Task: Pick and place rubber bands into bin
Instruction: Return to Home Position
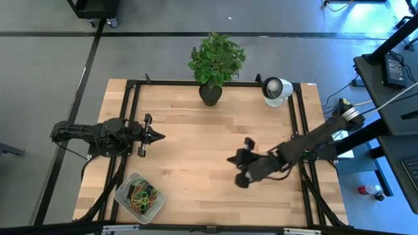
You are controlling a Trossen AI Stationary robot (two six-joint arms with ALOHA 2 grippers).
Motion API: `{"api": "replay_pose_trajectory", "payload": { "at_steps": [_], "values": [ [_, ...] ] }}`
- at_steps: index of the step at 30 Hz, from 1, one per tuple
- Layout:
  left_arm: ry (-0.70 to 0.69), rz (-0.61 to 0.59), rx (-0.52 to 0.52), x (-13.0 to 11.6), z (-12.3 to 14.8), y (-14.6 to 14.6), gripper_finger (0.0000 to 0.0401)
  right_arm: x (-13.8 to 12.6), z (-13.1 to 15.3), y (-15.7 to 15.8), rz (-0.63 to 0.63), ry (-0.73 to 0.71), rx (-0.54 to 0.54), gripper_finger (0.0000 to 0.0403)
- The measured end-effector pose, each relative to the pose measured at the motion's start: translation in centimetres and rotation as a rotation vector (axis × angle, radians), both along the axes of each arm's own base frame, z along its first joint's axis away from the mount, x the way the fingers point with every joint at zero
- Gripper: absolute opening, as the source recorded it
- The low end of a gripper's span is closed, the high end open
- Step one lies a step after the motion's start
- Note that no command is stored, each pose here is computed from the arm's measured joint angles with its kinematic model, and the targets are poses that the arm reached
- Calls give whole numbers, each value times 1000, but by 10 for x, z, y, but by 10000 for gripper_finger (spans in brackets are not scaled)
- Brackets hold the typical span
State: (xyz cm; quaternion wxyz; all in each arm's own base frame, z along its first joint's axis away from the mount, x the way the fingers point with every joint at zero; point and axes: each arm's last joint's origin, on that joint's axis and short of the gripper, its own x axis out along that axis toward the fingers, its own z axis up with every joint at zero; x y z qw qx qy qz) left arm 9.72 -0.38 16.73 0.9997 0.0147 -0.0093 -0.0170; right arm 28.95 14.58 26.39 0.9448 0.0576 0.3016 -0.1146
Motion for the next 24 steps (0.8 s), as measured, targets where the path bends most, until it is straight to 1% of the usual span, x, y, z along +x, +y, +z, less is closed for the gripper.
{"api": "replay_pose_trajectory", "payload": {
  "at_steps": [2,4,8,11,16,18,24],
  "values": [
    [1,5,-27,0,0,0,2,-18,-6,-11,6,-25,11,0],
    [-1,29,-32,0,0,1,2,-36,-12,-23,22,-69,28,0],
    [-5,52,-34,0,1,2,4,-63,-22,-44,91,-160,71,0],
    [-5,52,-35,0,1,2,6,-78,-33,-62,141,-177,82,0],
    [-5,52,-36,0,1,2,3,-98,-61,-93,185,-128,81,0],
    [-5,52,-36,0,1,2,2,-104,-68,-103,202,-159,69,0],
    [-6,52,-36,0,1,2,7,-133,-81,-126,152,-293,25,0]
  ]
}}
